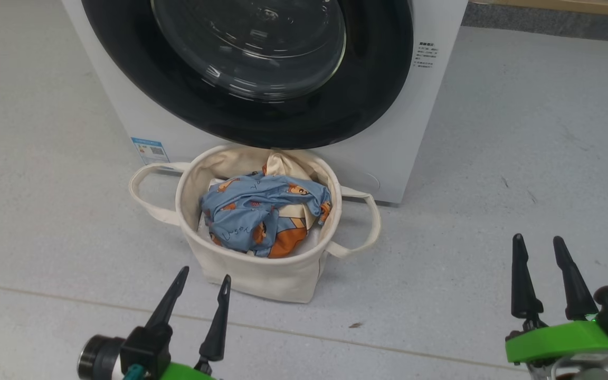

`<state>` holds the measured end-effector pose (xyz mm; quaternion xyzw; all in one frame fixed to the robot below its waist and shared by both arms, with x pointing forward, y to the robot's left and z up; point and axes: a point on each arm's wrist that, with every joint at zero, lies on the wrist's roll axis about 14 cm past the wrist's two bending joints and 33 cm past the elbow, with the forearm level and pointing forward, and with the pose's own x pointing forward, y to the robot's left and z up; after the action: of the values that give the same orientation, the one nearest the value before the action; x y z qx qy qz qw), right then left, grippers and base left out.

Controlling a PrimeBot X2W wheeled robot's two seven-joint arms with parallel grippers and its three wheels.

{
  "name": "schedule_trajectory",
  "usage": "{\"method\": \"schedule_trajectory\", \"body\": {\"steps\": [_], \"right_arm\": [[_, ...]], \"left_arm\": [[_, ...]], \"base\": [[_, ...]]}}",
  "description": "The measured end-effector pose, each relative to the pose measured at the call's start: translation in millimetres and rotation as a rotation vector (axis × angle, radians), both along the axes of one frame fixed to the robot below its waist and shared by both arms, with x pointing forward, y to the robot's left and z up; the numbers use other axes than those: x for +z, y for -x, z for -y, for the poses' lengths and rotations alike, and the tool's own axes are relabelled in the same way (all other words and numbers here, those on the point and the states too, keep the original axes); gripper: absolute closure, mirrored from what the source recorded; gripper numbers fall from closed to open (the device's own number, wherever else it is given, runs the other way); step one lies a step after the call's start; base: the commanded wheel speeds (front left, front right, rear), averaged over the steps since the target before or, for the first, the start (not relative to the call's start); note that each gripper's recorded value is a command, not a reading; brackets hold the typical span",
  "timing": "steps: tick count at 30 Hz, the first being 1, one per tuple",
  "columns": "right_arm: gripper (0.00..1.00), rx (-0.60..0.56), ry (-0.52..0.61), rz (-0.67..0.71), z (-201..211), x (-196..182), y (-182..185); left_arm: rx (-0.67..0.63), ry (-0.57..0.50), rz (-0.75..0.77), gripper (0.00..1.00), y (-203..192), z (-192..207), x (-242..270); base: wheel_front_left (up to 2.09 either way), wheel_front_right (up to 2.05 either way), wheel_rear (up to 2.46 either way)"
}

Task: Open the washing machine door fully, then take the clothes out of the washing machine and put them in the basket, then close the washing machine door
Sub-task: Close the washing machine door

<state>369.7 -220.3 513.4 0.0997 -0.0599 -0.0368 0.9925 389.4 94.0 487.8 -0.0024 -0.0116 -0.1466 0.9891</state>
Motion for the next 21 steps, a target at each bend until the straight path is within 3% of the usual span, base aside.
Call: {"method": "schedule_trajectory", "body": {"steps": [21], "right_arm": [[0.0, 0.038, -0.012, -0.01, -13.0, -3.5, -2.0]], "left_arm": [[0.079, 0.037, -0.02, 0.0, -1.8, -21.2, -3.1]], "base": [[0.0, 0.0, 0.0]]}}
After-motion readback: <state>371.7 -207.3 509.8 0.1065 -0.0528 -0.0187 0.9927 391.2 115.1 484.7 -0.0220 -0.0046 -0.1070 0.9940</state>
